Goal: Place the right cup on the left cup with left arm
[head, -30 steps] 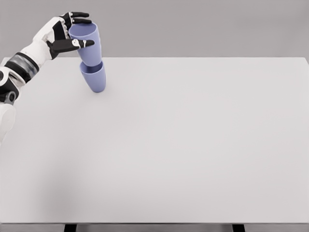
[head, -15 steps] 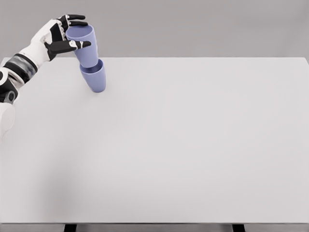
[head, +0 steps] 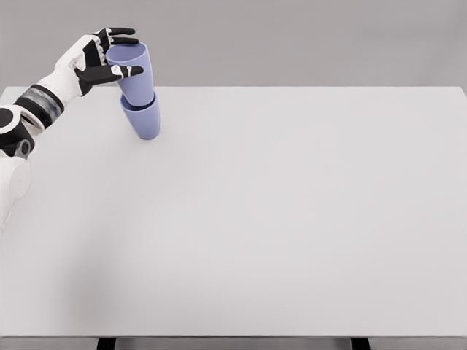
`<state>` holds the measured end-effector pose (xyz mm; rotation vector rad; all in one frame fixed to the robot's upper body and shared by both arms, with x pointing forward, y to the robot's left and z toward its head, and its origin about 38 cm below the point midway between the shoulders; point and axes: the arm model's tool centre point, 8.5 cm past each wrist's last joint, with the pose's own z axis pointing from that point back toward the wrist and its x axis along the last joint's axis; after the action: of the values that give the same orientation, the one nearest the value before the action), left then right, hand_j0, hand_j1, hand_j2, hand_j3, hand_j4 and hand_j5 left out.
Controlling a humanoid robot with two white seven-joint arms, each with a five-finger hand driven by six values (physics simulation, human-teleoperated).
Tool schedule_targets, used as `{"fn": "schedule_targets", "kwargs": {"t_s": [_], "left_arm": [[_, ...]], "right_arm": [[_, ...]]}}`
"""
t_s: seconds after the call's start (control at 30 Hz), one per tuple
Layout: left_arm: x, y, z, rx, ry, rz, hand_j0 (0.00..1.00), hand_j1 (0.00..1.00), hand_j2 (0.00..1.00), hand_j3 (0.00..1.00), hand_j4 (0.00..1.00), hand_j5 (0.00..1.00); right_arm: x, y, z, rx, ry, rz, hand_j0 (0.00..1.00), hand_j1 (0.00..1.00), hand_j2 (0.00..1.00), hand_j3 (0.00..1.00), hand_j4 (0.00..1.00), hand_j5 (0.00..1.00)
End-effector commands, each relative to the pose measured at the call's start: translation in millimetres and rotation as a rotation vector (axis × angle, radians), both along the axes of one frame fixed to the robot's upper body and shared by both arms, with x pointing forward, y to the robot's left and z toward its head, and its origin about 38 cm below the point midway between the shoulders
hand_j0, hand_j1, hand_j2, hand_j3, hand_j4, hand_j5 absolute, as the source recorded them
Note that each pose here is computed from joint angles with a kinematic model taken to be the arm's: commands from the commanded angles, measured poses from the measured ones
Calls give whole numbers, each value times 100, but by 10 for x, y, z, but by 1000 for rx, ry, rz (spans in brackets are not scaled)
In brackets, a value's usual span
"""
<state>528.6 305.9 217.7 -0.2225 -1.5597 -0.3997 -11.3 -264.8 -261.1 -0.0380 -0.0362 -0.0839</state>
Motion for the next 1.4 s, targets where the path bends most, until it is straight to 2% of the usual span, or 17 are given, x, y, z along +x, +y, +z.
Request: {"fn": "schedule_targets", "kwargs": {"t_s": [0.0,0.53,0.6,0.77,1.0,1.13,1.2,1.37], "left_arm": [[0,-1,3,-5,0,0,67,67,67,67,67,67],[16,44,-19,-6,9,11,68,68,68,68,68,68],[24,75,-83,-6,26,22,68,68,68,68,68,68],[25,91,-94,-5,30,26,68,68,68,68,68,68],[35,11,-99,-14,27,14,68,68,68,68,68,68],[37,0,-106,-13,27,13,71,71,71,71,71,71],[37,-2,-103,-9,25,13,75,75,75,75,75,75],[36,19,-101,-6,25,17,75,75,75,75,75,75]], "right_arm": [[3,0,0,0,-1,0,100,100,100,100,100,100],[3,0,0,0,-1,0,100,100,100,100,100,100],[3,0,0,0,-1,0,100,100,100,100,100,100],[3,0,0,0,-1,0,100,100,100,100,100,100],[3,0,0,0,-1,0,100,100,100,100,100,100],[-2,1,0,0,1,0,100,100,100,100,100,100],[3,0,0,0,-1,0,100,100,100,100,100,100],[3,0,0,0,-1,0,100,100,100,100,100,100]]}}
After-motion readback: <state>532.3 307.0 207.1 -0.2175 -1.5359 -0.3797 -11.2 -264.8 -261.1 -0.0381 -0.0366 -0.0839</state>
